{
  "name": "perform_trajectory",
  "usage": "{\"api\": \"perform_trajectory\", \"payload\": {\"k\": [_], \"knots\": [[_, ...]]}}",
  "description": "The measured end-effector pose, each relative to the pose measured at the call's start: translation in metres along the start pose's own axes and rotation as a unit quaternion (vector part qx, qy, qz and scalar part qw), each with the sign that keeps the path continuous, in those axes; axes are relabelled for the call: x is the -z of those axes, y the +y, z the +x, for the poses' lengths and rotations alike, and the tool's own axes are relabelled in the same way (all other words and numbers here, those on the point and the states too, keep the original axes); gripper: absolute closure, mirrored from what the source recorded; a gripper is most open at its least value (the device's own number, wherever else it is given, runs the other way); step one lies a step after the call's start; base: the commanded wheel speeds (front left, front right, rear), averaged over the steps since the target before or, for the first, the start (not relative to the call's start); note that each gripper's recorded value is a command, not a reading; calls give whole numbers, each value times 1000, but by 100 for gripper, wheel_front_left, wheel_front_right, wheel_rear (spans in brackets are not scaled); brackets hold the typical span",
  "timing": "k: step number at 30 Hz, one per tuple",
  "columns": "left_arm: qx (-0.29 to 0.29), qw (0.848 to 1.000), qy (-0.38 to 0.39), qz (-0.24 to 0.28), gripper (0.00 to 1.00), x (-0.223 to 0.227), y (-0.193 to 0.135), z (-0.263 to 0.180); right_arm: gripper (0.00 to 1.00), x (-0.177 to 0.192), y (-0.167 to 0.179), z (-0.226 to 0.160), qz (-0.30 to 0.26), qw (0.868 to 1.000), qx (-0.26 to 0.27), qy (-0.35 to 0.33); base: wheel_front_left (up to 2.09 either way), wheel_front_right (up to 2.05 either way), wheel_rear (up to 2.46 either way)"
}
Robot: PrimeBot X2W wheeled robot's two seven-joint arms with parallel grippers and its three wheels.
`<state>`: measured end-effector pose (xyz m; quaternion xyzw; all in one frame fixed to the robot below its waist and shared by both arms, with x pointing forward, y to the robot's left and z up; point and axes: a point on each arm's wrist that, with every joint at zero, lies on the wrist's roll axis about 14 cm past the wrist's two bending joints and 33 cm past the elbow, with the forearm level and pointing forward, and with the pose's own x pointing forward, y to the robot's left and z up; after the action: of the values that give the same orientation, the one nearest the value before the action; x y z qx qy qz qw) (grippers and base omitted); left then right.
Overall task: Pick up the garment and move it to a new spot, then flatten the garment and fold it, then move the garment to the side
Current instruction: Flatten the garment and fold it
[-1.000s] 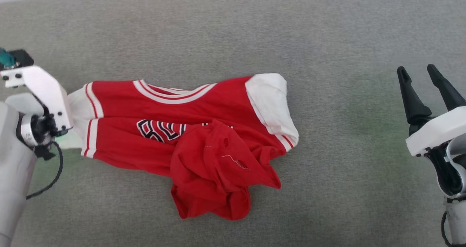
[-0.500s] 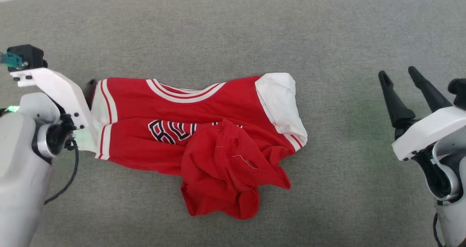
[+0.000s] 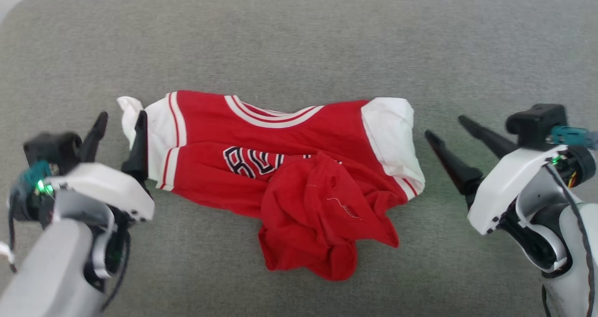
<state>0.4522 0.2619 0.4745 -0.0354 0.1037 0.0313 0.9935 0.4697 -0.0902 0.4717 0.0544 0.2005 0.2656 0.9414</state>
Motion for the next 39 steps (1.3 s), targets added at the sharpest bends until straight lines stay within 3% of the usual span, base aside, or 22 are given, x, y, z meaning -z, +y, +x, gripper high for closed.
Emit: {"api": "perform_trajectory", "payload": {"k": [7, 13, 19, 20, 22, 30, 39], "knots": [[-16, 999, -37, -28, 0, 11, -2, -33, 0, 17, 15, 16, -53, 995, -35, 79, 0, 0, 0], [-34, 997, -41, -56, 0, 23, 0, -54, 0, 37, 18, 31, -103, 983, -42, 148, 0, 0, 0], [-56, 995, -39, -77, 0, 31, 7, -71, 0, 51, 25, 41, -114, 974, -49, 188, 0, 0, 0], [-56, 994, -41, -79, 0, 30, 7, -72, 7, 54, 25, 42, -114, 973, -48, 195, 0, 0, 0], [-57, 994, -41, -82, 0, 31, 8, -74, 100, 57, 24, 43, -115, 971, -47, 203, 0, 0, 0], [-58, 993, -56, -83, 0, 25, 9, -77, 100, 52, -6, 39, -117, 971, -5, 207, 0, 0, 0], [-53, 994, -57, -83, 0, 27, 9, -76, 100, 48, -70, 18, -93, 968, 77, 218, 0, 0, 0]]}}
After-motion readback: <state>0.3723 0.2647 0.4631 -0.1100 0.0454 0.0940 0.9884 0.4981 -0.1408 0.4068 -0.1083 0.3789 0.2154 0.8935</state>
